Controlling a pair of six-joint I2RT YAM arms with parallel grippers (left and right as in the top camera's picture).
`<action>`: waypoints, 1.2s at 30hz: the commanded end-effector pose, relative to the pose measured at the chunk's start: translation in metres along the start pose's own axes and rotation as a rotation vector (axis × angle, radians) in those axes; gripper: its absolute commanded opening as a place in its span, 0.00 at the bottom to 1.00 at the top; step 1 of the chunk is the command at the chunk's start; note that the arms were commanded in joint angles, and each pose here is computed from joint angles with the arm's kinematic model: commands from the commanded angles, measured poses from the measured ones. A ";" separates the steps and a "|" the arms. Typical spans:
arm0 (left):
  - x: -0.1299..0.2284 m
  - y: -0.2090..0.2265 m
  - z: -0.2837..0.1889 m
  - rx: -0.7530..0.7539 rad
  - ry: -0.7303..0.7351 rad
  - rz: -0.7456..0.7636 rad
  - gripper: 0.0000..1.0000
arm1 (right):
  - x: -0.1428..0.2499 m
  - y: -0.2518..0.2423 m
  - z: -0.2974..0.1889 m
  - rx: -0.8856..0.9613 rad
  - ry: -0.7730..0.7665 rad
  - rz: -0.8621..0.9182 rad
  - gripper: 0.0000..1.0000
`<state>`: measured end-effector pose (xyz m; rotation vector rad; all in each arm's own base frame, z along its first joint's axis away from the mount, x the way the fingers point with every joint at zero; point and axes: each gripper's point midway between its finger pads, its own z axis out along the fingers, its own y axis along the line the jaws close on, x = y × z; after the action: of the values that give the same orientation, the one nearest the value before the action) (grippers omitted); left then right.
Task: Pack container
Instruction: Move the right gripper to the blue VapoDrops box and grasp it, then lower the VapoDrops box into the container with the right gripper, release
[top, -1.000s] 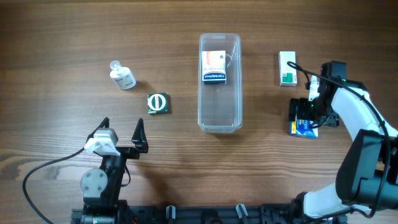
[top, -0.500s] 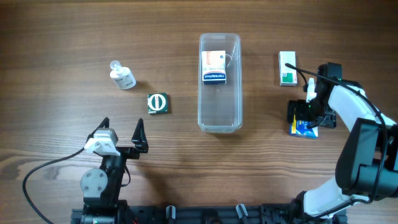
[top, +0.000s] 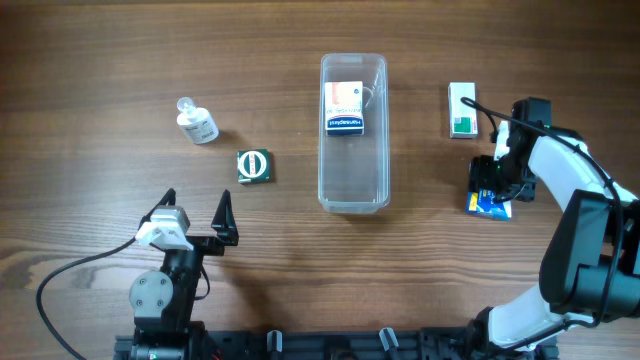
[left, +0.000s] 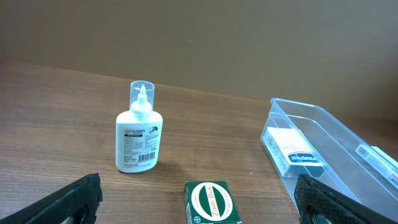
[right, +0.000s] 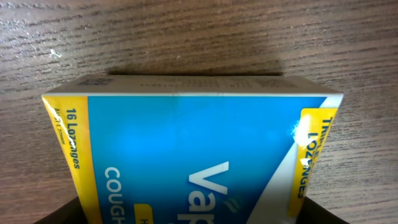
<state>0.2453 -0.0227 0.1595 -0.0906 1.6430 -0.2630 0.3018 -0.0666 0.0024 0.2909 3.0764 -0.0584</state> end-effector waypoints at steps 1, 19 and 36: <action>0.002 0.000 0.000 0.007 0.003 0.019 1.00 | -0.025 0.010 -0.019 -0.067 -0.037 0.072 0.71; 0.002 0.000 0.000 0.007 0.003 0.019 1.00 | -0.115 0.212 -0.225 -0.287 -0.482 -0.148 0.67; 0.002 0.000 0.000 0.007 0.003 0.019 1.00 | -0.126 0.301 -0.100 -0.191 -0.399 -0.199 0.70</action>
<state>0.2453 -0.0227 0.1595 -0.0906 1.6430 -0.2630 0.4728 0.1988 0.0995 -0.0377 2.6958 0.1405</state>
